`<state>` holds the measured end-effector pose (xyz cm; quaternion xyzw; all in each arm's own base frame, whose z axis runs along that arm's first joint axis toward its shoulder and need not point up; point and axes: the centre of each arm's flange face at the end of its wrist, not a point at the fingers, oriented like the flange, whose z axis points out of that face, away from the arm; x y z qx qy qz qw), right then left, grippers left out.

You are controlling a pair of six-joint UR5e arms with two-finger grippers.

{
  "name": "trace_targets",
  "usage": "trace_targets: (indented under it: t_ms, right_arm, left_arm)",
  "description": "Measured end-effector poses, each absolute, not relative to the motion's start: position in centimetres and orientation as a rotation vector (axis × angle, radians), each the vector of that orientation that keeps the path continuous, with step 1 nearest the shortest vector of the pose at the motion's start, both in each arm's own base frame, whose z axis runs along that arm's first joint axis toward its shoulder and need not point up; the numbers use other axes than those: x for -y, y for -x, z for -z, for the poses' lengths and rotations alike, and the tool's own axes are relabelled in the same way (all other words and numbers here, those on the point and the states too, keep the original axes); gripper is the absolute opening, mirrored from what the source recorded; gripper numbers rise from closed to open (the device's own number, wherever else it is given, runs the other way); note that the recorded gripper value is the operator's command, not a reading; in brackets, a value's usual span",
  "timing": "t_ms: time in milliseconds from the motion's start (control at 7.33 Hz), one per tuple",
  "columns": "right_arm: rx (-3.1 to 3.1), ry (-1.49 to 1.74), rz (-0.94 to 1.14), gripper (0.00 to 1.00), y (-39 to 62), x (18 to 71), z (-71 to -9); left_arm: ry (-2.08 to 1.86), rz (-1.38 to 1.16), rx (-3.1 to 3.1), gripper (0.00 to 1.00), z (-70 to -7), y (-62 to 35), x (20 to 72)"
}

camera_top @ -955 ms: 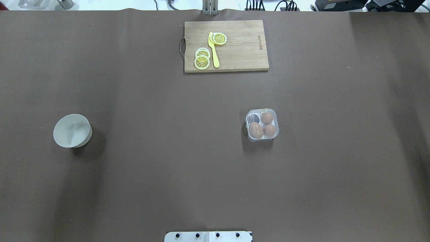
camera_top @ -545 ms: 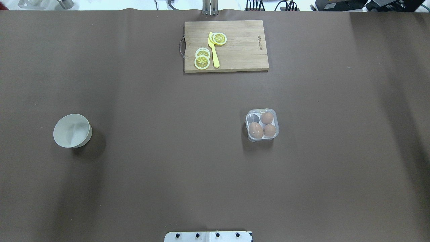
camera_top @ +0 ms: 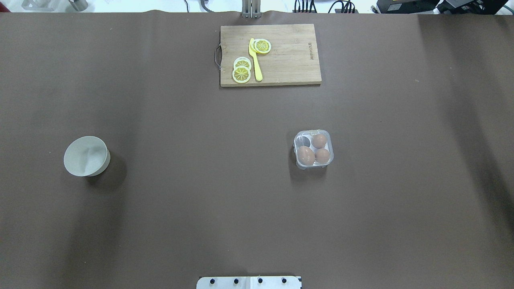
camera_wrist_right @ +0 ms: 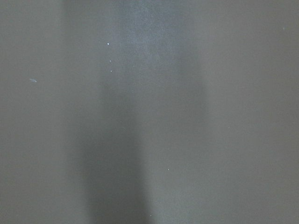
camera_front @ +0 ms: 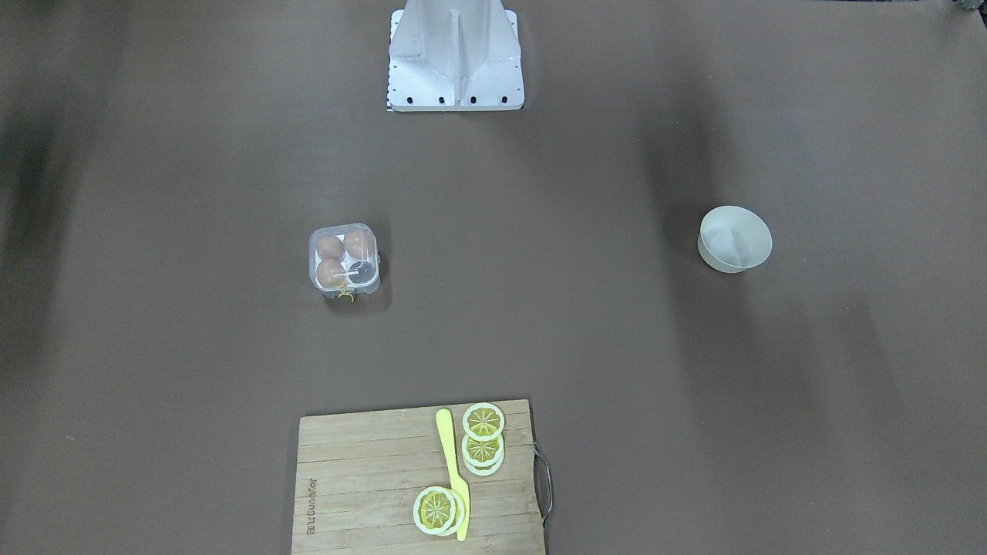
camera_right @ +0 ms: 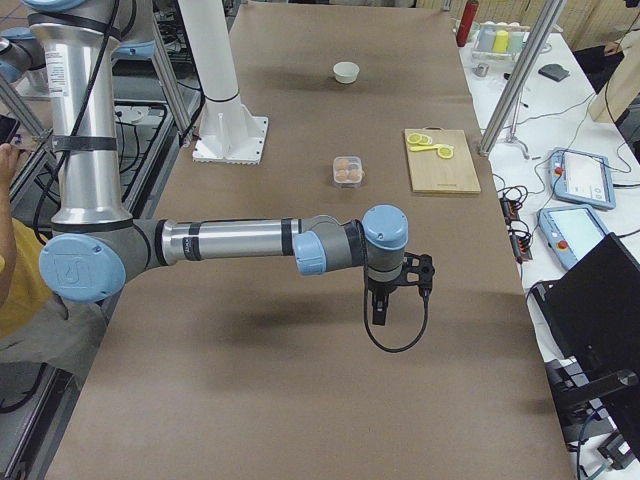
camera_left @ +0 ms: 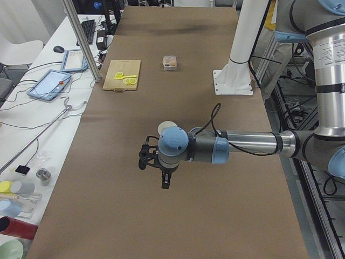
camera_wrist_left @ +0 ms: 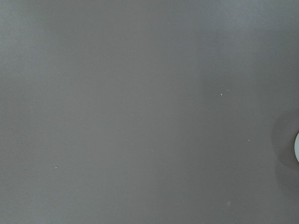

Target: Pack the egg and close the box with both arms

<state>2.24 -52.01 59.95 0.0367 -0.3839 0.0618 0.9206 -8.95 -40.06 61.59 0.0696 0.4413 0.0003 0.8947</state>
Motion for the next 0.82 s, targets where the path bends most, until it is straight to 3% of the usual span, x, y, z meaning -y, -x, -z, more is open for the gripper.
trace_targets:
  t_ms: [818]
  right_arm:
    - [0.791, -0.074, -0.128, 1.00, -2.04, 52.11, -59.80]
  left_arm:
    - [-0.149, -0.002, -0.915, 0.97, -61.38, 8.99, 40.07]
